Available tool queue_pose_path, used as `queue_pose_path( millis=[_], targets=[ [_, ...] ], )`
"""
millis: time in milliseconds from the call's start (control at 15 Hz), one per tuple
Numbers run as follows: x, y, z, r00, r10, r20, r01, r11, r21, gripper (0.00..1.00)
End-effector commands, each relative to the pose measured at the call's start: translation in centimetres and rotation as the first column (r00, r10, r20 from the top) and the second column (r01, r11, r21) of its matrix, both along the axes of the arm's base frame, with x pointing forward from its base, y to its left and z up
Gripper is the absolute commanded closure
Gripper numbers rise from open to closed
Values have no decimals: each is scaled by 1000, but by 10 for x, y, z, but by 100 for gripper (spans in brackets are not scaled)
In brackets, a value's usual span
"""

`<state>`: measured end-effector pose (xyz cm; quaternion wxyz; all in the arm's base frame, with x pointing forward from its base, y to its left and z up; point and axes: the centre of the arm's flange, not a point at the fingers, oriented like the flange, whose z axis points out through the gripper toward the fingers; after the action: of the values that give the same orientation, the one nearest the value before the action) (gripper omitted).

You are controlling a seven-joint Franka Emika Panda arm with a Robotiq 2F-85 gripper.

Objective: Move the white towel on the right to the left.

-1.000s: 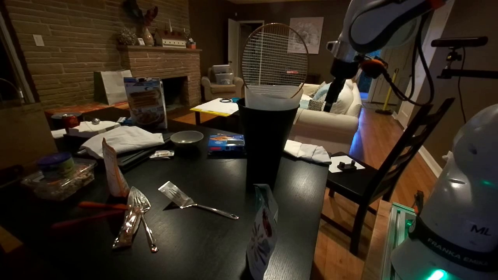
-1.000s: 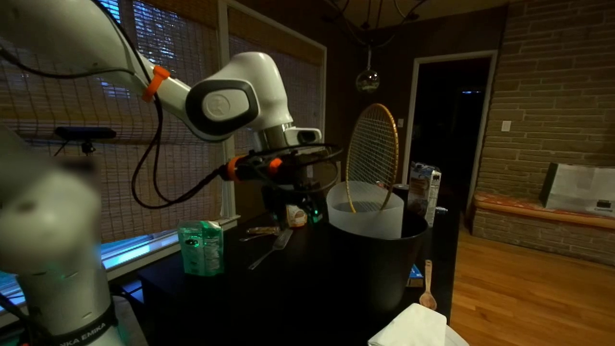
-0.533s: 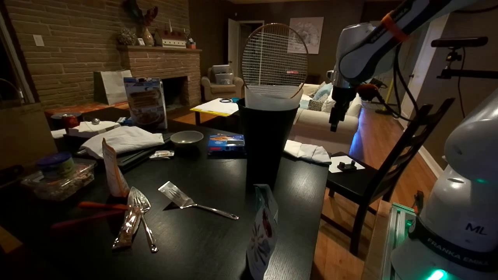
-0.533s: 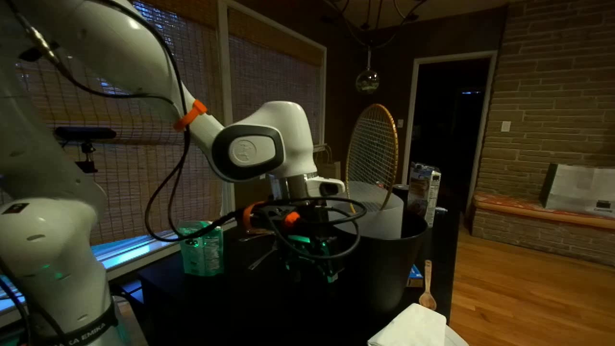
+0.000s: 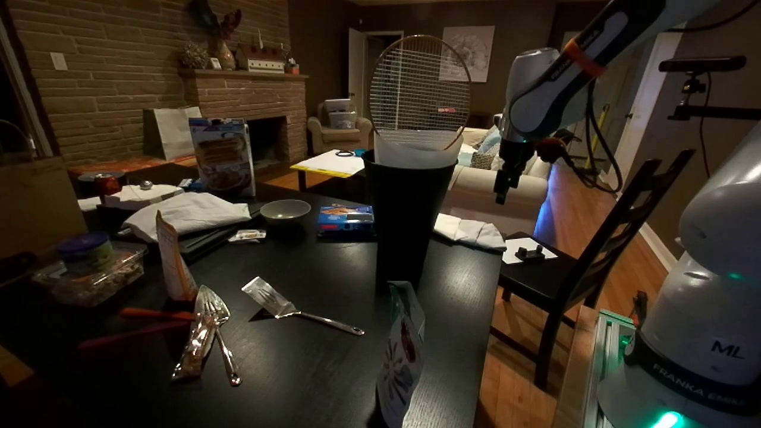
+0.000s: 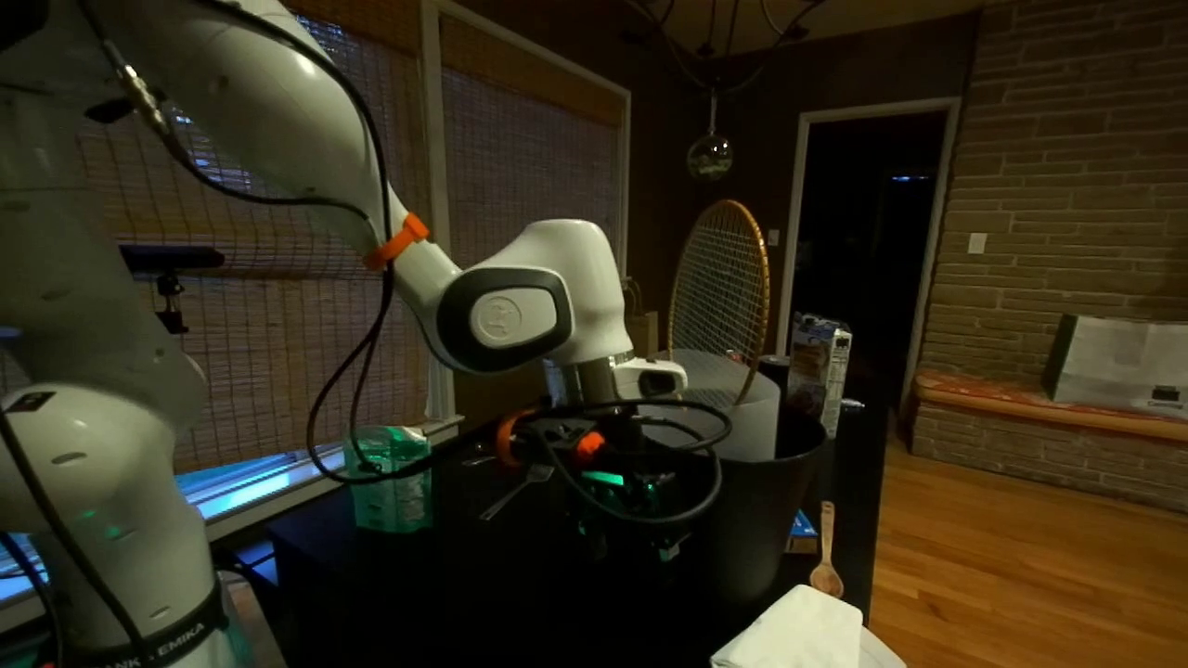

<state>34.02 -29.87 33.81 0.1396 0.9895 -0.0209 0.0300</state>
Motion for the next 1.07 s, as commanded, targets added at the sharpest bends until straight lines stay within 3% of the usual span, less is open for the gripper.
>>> queue_pose_path(
  millis=[0,133,267,333,600,667,733,800,1000],
  targets=[
    [31,-41,-64,999,0,40,1,999,-36,0],
    [43,-57,-94,999,8,36,-6,998,-57,0],
    [57,-73,-124,999,-44,-25,42,996,-80,0],
    [24,-42,-87,1000,-8,11,8,999,-42,0],
    [41,-62,-118,999,-35,-34,33,998,-60,0],
    [50,-60,-124,1000,-2,12,3,995,-95,0],
    [57,-62,-133,996,78,48,-77,997,-31,0],
    [61,-61,-138,991,102,82,-101,995,-20,0],
    [75,-50,-155,980,85,178,-98,993,67,0]
  ],
)
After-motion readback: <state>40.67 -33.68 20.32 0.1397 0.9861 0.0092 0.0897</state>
